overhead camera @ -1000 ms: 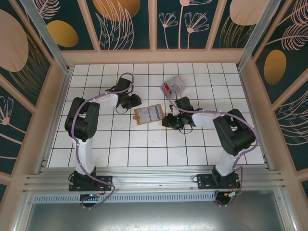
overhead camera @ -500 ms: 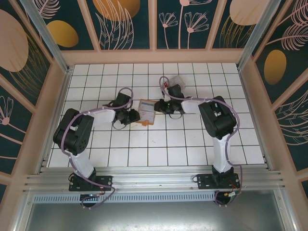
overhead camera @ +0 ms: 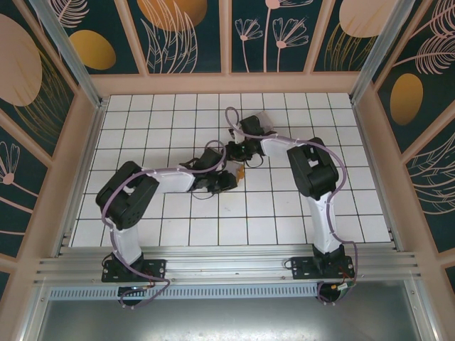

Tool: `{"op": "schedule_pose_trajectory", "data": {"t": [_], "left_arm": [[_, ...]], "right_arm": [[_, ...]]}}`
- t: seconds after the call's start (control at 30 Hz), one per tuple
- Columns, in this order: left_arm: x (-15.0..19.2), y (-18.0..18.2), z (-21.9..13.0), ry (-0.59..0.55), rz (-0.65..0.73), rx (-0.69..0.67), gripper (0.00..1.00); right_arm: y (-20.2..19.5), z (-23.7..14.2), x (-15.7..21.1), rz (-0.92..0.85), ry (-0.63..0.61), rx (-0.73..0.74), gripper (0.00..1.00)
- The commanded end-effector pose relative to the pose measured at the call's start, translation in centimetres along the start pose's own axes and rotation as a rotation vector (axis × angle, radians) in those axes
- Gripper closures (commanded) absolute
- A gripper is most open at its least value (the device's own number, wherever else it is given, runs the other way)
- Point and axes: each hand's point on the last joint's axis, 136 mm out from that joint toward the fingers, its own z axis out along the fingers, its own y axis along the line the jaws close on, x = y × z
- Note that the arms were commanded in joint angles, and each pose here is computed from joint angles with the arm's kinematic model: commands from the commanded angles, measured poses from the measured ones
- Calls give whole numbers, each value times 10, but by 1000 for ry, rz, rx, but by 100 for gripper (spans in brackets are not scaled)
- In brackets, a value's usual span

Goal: Put the credit cards into the card holder

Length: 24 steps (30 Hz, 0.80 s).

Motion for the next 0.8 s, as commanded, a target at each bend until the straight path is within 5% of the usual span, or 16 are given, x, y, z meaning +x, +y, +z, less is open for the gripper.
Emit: {"op": "schedule_pose_trajectory", "data": {"t": [0.0, 0.5, 0.77], "left_arm": [[-3, -28, 9, 9, 13, 67, 71], [-87, -49, -71, -276, 98, 18, 59], [-155, -43, -66, -322, 81, 45, 58]], "right_arm": [[0, -28, -20, -38, -38, 34, 72], [-1, -178, -92, -51, -392, 165, 55], [-42, -200, -111, -47, -429, 366, 47]]}}
